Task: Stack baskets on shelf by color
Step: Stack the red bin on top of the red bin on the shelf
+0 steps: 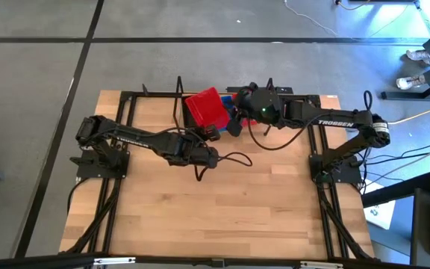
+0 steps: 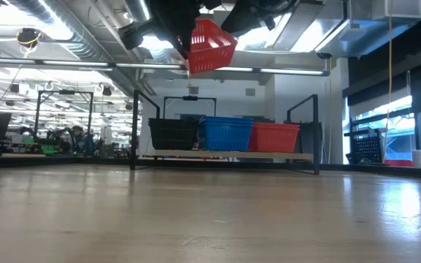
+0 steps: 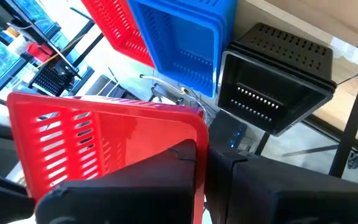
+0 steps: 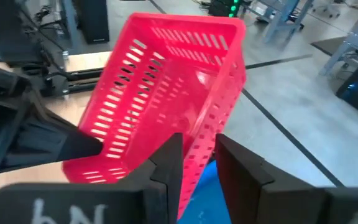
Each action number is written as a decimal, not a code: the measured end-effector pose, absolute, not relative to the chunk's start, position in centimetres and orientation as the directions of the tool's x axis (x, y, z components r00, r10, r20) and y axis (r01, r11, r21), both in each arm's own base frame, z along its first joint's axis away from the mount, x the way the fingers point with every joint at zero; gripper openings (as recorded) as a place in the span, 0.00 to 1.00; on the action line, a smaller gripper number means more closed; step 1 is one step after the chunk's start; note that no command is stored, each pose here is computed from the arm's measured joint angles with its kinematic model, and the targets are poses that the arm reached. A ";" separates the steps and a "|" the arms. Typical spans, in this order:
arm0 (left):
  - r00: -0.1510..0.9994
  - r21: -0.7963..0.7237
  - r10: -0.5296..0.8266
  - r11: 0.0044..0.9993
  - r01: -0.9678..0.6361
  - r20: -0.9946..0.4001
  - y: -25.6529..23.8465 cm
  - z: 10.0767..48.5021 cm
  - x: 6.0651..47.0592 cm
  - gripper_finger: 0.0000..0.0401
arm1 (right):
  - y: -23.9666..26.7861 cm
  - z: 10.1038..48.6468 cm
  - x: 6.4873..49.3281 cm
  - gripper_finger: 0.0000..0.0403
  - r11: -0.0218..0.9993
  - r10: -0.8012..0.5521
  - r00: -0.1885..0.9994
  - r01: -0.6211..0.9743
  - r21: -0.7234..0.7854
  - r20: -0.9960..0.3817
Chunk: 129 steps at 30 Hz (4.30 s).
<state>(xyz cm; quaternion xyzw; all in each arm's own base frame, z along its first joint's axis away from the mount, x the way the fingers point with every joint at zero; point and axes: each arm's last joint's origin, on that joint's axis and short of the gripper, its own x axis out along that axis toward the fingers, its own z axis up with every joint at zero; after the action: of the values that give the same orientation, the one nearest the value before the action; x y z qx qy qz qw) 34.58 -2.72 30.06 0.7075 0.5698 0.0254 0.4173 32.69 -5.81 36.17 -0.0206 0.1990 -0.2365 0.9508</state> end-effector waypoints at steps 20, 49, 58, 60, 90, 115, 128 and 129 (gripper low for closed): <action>0.414 0.670 0.816 -0.045 0.741 -0.404 -3.1 30.7 35.5 0.00 | -6.7 35.9 32.4 0.23 0.892 -0.435 0.805 0.446 -0.072 -0.404; 0.462 0.754 0.764 0.047 0.656 -0.450 -3.0 30.7 35.9 0.07 | -6.8 35.8 32.4 0.01 0.894 -0.432 0.802 0.441 -0.079 -0.412; 0.467 0.769 0.767 0.054 0.637 -0.440 -2.9 30.8 36.1 0.07 | -6.8 35.8 32.4 0.01 0.901 -0.415 0.810 0.428 -0.067 -0.414; 0.459 0.765 0.779 0.042 0.642 -0.428 -2.9 30.8 36.1 0.07 | -6.8 35.8 32.4 0.02 0.901 -0.415 0.811 0.428 -0.066 -0.413; 0.515 0.807 0.723 0.100 0.581 -0.460 -3.2 31.0 36.4 0.07 | -6.7 35.8 32.3 0.02 0.907 -0.403 0.814 0.415 -0.067 -0.418; 0.441 0.822 0.821 0.059 0.567 -0.363 -3.0 31.2 36.2 0.07 | -7.0 36.0 32.2 0.02 0.894 -0.431 0.807 0.442 -0.071 -0.403; 0.441 0.786 0.815 0.029 0.618 -0.376 -2.7 31.2 36.2 0.07 | -7.2 36.0 32.2 0.02 0.894 -0.430 0.805 0.443 -0.068 -0.409; 0.442 0.782 0.813 0.025 0.623 -0.378 -2.7 31.2 36.2 0.07 | -7.2 36.0 32.2 0.02 0.894 -0.430 0.805 0.443 -0.069 -0.409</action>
<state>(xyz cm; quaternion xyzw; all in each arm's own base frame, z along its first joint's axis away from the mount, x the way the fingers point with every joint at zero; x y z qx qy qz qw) 36.18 -2.73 31.16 0.6916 0.5191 0.0965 0.4928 32.19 -7.18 35.97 0.0151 0.2117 -0.2297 0.9498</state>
